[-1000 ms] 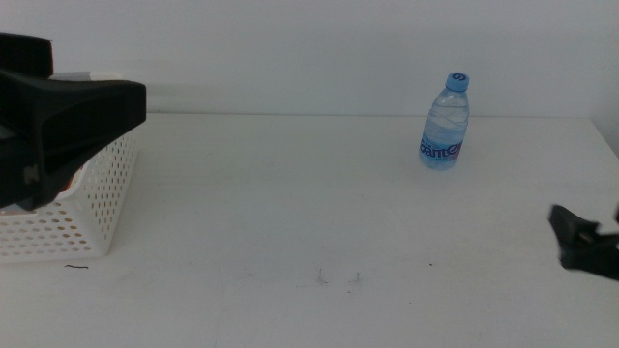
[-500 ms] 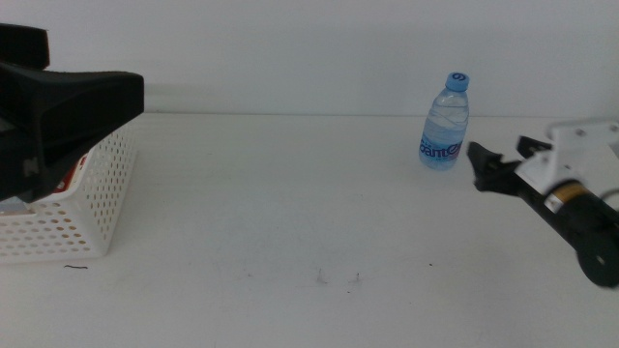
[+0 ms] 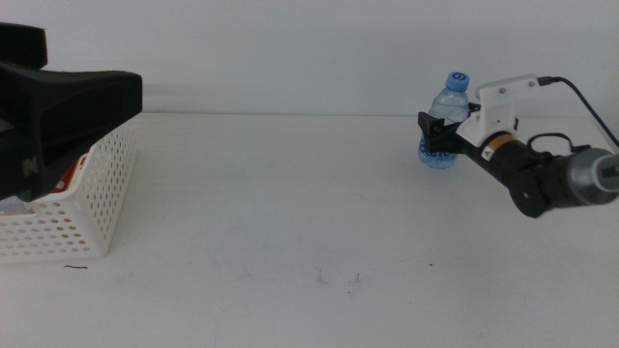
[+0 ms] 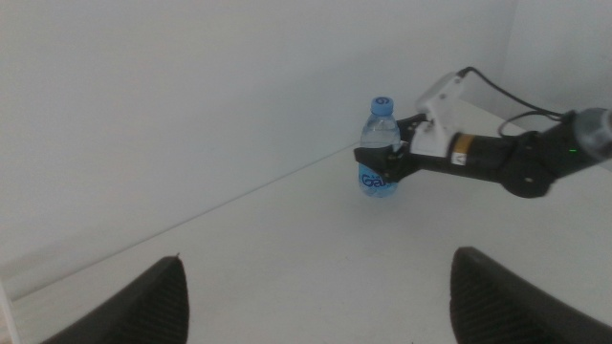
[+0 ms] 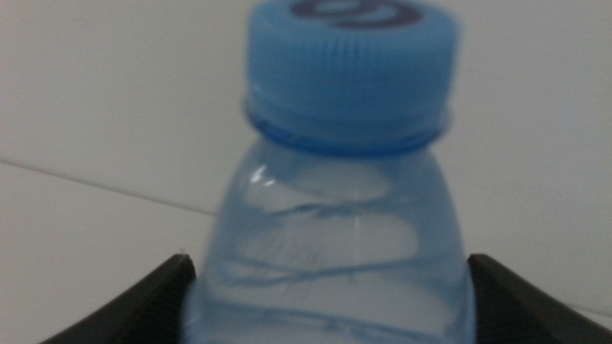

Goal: Use arms to grab the bottles and put them into the dustbin to the left of the table.

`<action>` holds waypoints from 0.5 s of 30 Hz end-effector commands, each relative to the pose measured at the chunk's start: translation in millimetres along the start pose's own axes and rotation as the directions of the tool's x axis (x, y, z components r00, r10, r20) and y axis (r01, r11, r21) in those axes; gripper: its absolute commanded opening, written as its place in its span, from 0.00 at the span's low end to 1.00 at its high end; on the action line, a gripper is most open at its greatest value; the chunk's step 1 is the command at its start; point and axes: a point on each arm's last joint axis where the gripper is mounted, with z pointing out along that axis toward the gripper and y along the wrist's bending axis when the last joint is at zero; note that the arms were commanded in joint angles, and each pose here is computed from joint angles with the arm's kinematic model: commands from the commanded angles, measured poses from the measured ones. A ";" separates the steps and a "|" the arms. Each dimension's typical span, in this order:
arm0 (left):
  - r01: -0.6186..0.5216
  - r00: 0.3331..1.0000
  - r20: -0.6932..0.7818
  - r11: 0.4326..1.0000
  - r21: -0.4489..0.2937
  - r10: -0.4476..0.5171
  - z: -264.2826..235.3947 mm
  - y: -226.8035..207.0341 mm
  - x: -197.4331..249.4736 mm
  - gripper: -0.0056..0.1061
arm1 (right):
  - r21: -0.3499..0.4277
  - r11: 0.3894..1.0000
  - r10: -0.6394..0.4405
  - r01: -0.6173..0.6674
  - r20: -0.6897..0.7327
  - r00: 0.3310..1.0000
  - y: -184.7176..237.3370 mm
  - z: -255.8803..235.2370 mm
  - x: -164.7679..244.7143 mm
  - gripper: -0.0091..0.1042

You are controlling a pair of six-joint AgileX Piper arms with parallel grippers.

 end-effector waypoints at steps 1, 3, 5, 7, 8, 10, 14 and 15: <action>0.010 1.000 0.014 1.000 0.000 -0.010 -0.6 -0.1 -0.3 0.89 | 0.005 1.000 -0.016 0.016 -0.028 0.999 -3.2 16.8 3.4 0.82; 0.010 1.000 0.014 1.000 0.000 -0.010 -0.6 -0.1 -0.3 0.89 | -0.001 0.999 -0.049 0.049 -0.083 0.995 -3.6 26.6 1.4 0.65; 0.010 1.000 0.014 1.000 0.000 -0.010 -0.6 -0.1 -0.3 0.89 | -0.036 0.994 -0.103 0.099 -0.130 0.986 6.6 30.2 -3.1 0.18; 0.010 1.000 0.014 1.000 0.000 -0.010 -0.6 -0.1 -0.3 0.89 | -0.068 0.993 -0.103 0.096 -0.105 0.989 24.1 29.3 -16.3 0.12; 0.010 1.000 0.014 1.000 0.000 -0.010 -0.6 -0.1 -0.3 0.89 | -0.095 0.991 -0.106 0.099 -0.078 0.991 38.0 28.5 -24.8 0.13; 0.010 1.000 0.014 1.000 0.000 -0.010 -0.6 -0.1 -0.3 0.89 | -0.147 0.984 -0.106 0.102 -0.026 0.994 67.4 27.0 -44.4 0.11; 0.010 1.000 0.014 1.000 0.000 -0.010 -0.6 -0.1 -0.3 0.89 | -0.283 0.952 -0.100 0.113 0.060 0.993 142.8 29.9 -67.3 0.06; 0.010 1.000 0.014 1.000 0.000 -0.010 -0.6 -0.1 -0.3 0.89 | -0.311 0.943 -0.098 0.117 0.075 0.992 160.1 32.0 -69.1 0.06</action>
